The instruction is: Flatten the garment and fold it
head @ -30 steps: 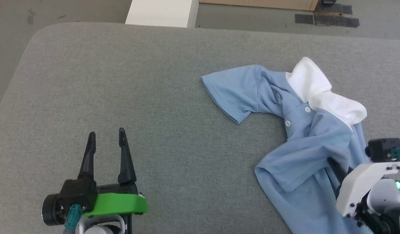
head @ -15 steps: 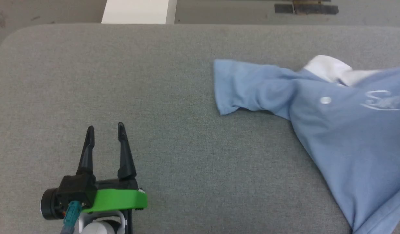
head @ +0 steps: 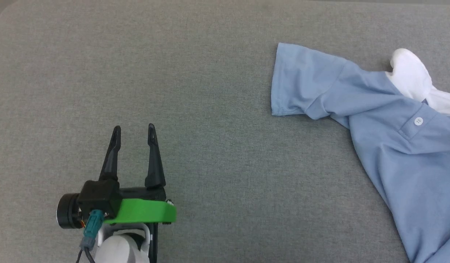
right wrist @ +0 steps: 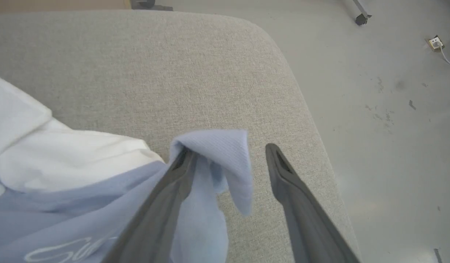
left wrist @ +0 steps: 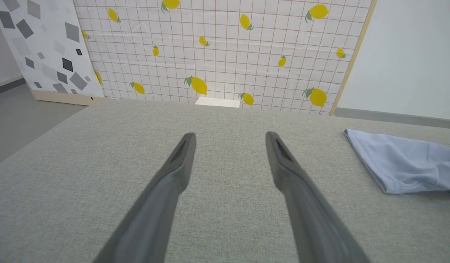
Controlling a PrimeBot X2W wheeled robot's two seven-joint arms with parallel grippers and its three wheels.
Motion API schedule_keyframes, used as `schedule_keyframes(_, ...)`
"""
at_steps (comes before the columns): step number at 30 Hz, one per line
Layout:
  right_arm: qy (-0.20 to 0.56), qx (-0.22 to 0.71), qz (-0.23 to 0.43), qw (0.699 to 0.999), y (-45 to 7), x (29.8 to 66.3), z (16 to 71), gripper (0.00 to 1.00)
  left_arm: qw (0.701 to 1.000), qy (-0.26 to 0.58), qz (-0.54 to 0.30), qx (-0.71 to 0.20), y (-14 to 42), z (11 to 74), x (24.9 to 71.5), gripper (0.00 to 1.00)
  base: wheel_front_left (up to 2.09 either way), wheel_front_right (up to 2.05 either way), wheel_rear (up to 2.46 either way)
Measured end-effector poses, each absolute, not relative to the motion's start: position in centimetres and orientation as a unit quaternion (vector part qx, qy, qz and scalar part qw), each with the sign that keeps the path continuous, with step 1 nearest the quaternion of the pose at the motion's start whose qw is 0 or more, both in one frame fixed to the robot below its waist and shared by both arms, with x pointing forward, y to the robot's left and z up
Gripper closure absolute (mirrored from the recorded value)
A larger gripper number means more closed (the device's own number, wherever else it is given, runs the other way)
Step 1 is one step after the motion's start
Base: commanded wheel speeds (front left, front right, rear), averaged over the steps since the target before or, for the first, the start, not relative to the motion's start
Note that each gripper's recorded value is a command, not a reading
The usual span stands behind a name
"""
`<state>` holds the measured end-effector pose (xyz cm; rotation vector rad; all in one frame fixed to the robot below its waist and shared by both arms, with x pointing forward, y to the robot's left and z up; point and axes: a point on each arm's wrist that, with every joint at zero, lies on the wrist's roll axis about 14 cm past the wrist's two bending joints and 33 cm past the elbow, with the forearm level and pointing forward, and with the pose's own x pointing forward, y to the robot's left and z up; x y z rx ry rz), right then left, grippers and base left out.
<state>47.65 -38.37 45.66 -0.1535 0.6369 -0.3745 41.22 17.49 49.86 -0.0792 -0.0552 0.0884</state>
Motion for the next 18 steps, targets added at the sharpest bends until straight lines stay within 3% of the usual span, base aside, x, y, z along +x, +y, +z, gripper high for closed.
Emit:
schedule_keyframes(9,0.137,0.043,-0.139,0.980,-33.3,49.0,54.1,0.00,0.996,-0.055,0.052,-0.043,18.0,52.1,39.8,0.00,0.00,0.00,0.00)
schedule_keyframes(13,0.069,0.064,-0.105,0.990,-30.8,46.9,57.0,0.00,0.995,-0.068,0.052,-0.042,18.1,53.2,38.8,0.00,0.00,0.00,0.00)
schedule_keyframes(18,0.041,0.107,-0.063,0.991,-27.2,43.6,56.7,0.00,0.995,-0.084,0.043,-0.043,17.8,54.3,38.1,0.00,0.00,0.00,0.00)
